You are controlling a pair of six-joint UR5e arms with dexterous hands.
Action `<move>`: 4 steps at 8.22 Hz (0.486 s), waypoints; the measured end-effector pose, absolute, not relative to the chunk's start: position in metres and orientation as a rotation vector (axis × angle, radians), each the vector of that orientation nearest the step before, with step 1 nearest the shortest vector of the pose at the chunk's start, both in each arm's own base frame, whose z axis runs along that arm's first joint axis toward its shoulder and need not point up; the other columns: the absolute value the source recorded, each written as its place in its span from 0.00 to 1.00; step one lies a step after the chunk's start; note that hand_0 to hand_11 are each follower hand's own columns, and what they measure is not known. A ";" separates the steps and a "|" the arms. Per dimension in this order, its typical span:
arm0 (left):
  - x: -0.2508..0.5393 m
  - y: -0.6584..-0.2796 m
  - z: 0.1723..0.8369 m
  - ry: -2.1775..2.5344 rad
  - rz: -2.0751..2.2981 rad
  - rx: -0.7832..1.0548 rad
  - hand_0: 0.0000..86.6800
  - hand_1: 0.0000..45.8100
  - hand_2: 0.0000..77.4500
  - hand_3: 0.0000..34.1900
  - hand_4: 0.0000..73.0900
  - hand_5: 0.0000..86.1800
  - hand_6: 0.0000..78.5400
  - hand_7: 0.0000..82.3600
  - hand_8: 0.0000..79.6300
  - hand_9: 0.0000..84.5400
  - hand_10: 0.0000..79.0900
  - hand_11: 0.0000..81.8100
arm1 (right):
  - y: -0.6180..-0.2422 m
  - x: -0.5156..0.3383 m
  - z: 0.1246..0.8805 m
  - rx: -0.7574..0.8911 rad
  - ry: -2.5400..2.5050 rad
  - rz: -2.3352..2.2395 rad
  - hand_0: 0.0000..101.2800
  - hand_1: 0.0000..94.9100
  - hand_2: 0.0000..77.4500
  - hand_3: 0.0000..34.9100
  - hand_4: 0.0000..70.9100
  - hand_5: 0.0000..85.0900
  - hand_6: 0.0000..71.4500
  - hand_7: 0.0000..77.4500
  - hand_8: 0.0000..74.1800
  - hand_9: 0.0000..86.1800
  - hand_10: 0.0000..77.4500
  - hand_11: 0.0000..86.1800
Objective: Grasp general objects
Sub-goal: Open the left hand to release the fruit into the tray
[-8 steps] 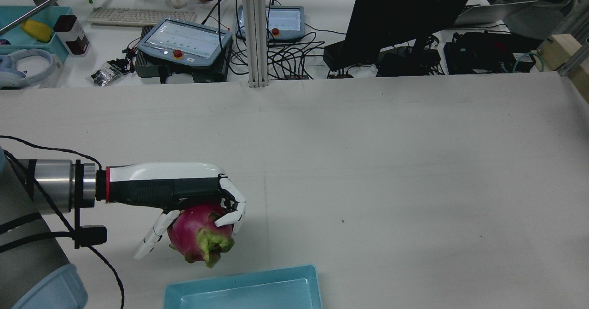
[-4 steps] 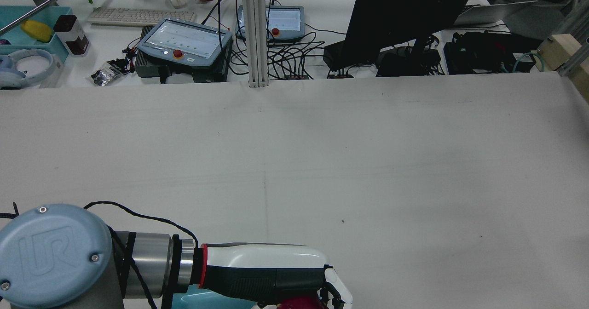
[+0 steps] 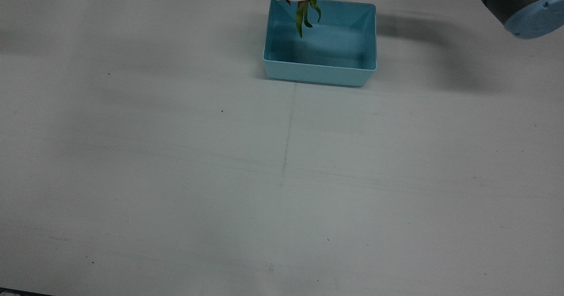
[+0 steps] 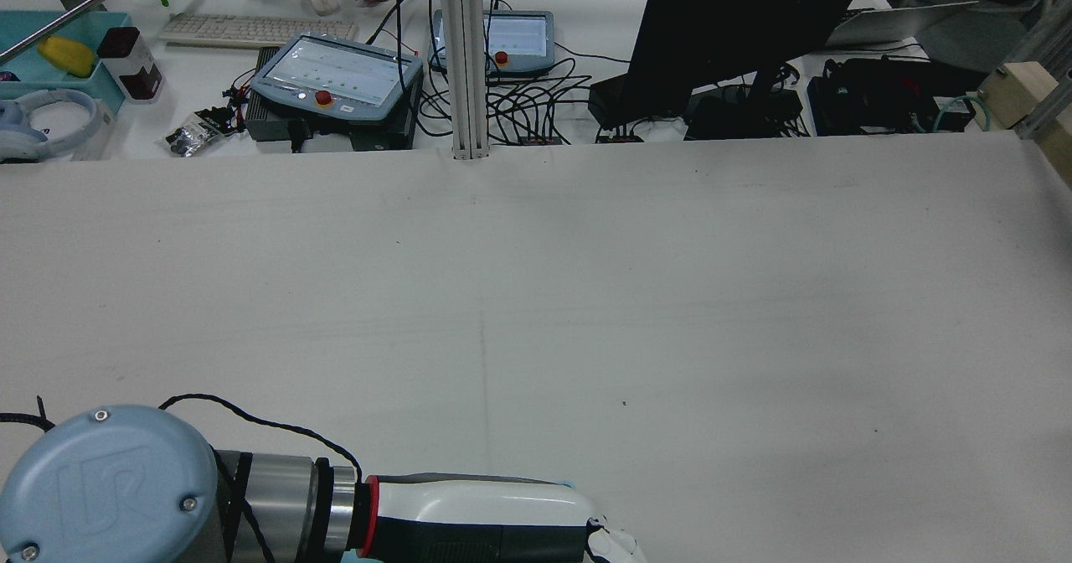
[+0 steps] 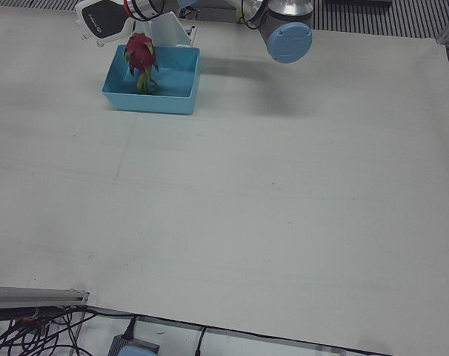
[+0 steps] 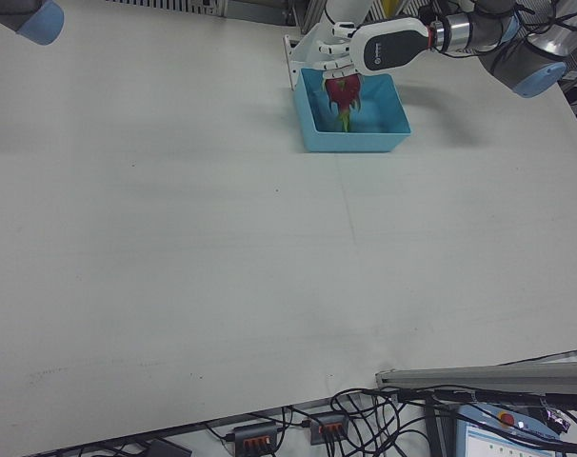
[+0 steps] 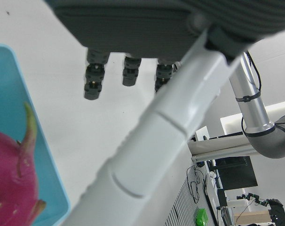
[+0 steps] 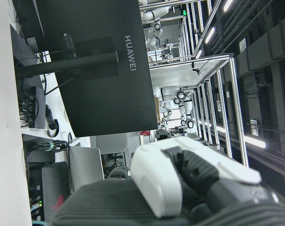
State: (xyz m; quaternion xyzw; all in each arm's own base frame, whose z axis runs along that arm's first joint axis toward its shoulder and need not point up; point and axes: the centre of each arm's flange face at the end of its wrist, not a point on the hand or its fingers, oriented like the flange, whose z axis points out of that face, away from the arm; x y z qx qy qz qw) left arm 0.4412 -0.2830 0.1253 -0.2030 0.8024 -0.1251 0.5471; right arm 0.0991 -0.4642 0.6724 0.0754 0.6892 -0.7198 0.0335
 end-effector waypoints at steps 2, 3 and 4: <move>0.427 -0.291 0.148 1.880 -0.328 -0.458 0.92 0.00 0.01 0.53 0.06 0.93 0.02 0.30 0.02 0.08 0.27 0.05 | -0.464 0.099 0.672 0.232 2.121 -2.214 0.00 1.00 1.00 0.00 0.00 0.00 0.00 0.00 0.00 0.01 0.00 0.00; 0.408 -0.313 0.169 1.872 -0.372 -0.413 0.92 0.00 0.01 0.60 0.00 0.85 0.01 0.21 0.01 0.03 0.27 0.05 | -0.464 0.099 0.672 0.232 2.121 -2.214 0.00 1.00 1.00 0.00 0.00 0.00 0.00 0.00 0.00 0.01 0.00 0.00; 0.380 -0.346 0.195 1.868 -0.424 -0.355 0.92 0.00 0.01 0.60 0.00 0.82 0.01 0.23 0.01 0.01 0.27 0.15 | -0.464 0.099 0.672 0.232 2.121 -2.214 0.00 1.00 1.00 0.00 0.00 0.00 0.00 0.00 0.00 0.01 0.00 0.00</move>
